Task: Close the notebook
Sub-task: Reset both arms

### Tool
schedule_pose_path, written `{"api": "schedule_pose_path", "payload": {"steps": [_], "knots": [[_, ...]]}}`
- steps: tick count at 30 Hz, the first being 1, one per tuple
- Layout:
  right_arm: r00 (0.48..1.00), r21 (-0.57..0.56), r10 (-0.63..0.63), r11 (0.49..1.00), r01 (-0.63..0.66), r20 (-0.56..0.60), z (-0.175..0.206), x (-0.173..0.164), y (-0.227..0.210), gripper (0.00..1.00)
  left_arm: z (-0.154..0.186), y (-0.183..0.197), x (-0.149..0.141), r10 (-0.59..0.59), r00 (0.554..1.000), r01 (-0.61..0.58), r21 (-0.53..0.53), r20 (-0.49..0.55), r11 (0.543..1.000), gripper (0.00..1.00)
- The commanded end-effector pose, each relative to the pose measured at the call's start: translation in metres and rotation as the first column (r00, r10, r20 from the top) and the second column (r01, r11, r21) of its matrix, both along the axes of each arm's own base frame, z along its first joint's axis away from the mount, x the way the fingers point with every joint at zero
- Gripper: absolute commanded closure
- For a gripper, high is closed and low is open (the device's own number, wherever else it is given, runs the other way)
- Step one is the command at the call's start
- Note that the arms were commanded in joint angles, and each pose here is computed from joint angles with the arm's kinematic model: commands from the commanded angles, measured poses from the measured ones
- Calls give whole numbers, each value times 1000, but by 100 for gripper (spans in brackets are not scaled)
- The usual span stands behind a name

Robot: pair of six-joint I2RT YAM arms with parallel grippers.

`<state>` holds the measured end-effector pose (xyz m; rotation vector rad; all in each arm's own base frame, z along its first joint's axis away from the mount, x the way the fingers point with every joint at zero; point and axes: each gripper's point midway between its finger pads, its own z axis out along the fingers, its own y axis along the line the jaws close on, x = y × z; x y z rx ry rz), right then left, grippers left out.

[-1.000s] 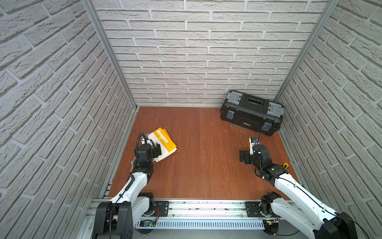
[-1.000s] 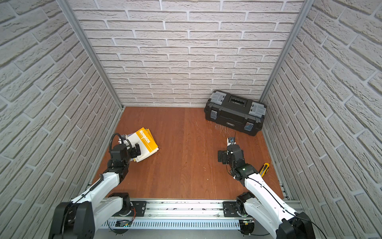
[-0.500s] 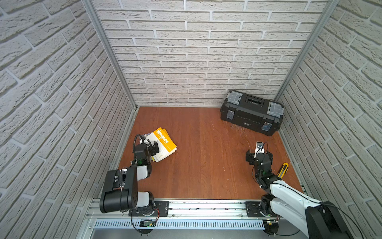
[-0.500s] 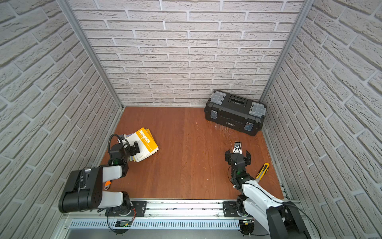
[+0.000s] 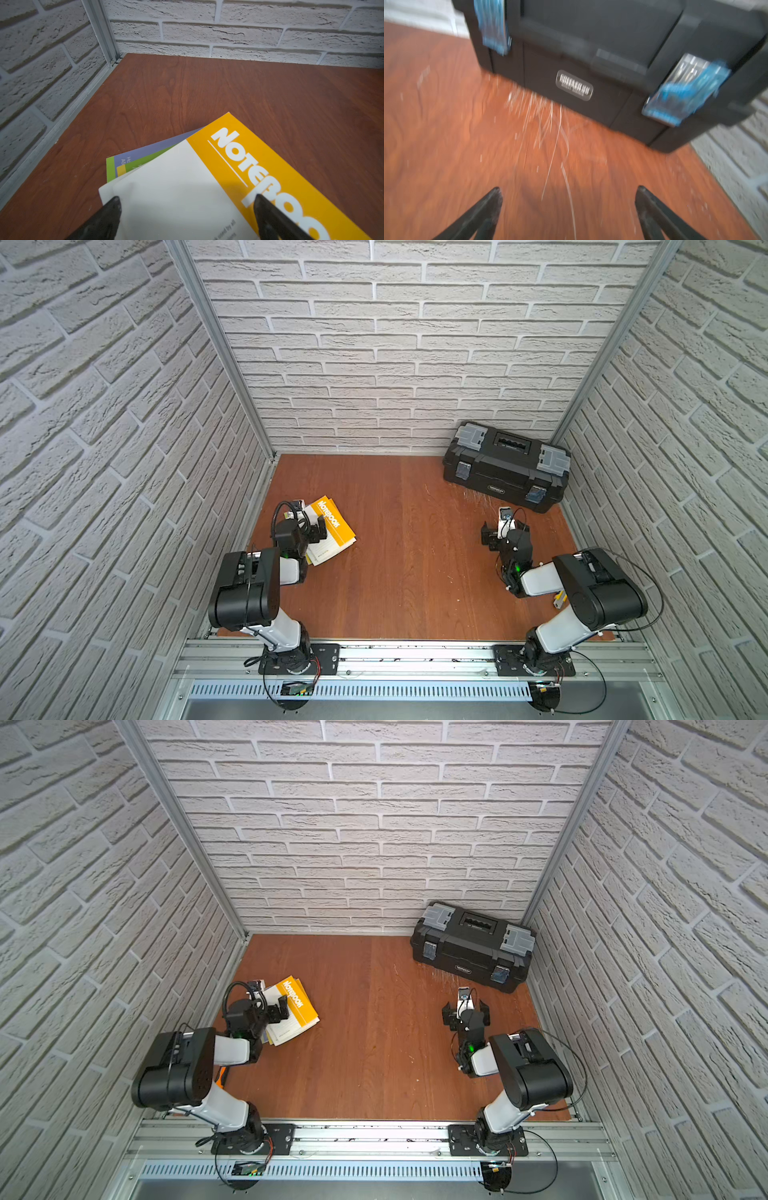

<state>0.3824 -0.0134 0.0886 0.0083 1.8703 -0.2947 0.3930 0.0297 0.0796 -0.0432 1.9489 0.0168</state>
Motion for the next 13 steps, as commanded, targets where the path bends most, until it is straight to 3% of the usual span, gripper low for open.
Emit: {"api": "schedule_pose_path", "payload": {"steps": [1,13], "knots": [[997,37,19,999,-22,71,14,1,3,1,9,2,4,4,999,-6,40,33,999,2],[997,33,13,999,-16,76,15,0,3,1,11,-4,1,-25,998,23,44,53,999,2]]}}
